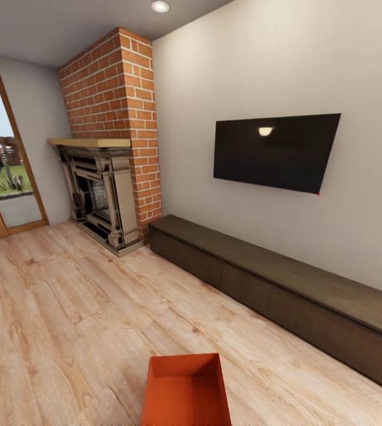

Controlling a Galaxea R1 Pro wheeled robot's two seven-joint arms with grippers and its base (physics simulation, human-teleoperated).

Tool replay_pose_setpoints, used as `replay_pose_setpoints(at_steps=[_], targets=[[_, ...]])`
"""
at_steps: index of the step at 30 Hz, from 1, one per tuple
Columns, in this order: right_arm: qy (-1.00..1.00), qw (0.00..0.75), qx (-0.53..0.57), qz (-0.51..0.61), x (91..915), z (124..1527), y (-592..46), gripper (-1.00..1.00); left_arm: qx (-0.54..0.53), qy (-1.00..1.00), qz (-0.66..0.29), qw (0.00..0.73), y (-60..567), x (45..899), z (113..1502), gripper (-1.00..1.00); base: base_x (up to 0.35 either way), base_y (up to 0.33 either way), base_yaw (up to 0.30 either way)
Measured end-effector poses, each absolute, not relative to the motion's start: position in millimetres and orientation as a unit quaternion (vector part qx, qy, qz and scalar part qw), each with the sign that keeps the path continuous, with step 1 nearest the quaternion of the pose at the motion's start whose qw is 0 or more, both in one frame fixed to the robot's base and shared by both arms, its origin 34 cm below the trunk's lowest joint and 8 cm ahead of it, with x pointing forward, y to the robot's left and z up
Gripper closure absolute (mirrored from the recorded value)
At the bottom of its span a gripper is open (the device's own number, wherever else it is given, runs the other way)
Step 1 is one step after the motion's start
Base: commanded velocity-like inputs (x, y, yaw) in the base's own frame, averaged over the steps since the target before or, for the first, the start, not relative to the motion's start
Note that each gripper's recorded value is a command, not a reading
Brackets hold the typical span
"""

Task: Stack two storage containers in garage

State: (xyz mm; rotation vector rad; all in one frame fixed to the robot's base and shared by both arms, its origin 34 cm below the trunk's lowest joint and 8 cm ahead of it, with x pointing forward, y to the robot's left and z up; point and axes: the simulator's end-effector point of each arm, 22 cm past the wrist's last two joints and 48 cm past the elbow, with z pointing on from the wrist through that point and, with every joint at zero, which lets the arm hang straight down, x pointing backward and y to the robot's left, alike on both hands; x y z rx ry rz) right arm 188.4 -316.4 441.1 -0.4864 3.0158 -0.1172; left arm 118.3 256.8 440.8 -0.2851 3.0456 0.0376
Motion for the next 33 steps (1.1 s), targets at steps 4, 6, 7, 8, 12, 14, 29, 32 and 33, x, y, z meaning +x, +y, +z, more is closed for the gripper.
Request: replay_pose_setpoints(at_steps=[4,6,7,8,12,14,29,32,33], targets=[[0.986,0.038,-0.159,-0.037,185.5,440.7,-315.4,-1.00,-0.093,0.995,0.013,0.038,256.8,115.8,440.9,-1.00,0.000,0.000,0.000],[0.986,0.036,-0.159,-0.037,184.2,440.5,-315.5,-1.00,-0.093,0.995,0.013,0.036,256.8,114.5,441.0,-1.00,0.000,0.000,0.000],[0.986,0.036,-0.159,-0.037,183.6,440.5,-315.7,-1.00,-0.093,0.995,0.013,0.036,256.8,113.9,441.1,-1.00,0.000,0.000,0.000],[0.986,0.035,-0.159,-0.037,182.9,440.4,-316.1,-1.00,-0.093,0.995,0.013,0.035,256.7,113.3,441.1,-1.00,0.000,0.000,0.000],[0.986,0.031,-0.159,-0.036,180.4,440.2,-316.2,-1.00,-0.093,0.995,0.013,0.032,256.7,110.8,441.3,-1.00,0.000,0.000,0.000],[0.986,0.030,-0.159,-0.036,179.2,440.0,-316.0,-1.00,-0.093,0.995,0.013,0.030,256.7,109.6,441.4,-1.00,0.000,0.000,0.000],[0.986,0.018,-0.160,-0.034,170.0,439.2,-316.3,-1.00,-0.093,0.995,0.014,0.018,256.7,100.3,442.2,-1.00,0.000,0.000,0.000],[0.986,0.016,-0.160,-0.033,168.2,439.1,-316.4,-1.00,-0.093,0.995,0.015,0.015,256.7,98.5,442.4,-1.00,0.000,0.000,0.000],[0.986,0.015,-0.160,-0.033,167.5,439.0,-316.4,-1.00,-0.093,0.995,0.015,0.015,256.7,97.8,442.5,-1.00,0.000,0.000,0.000]])
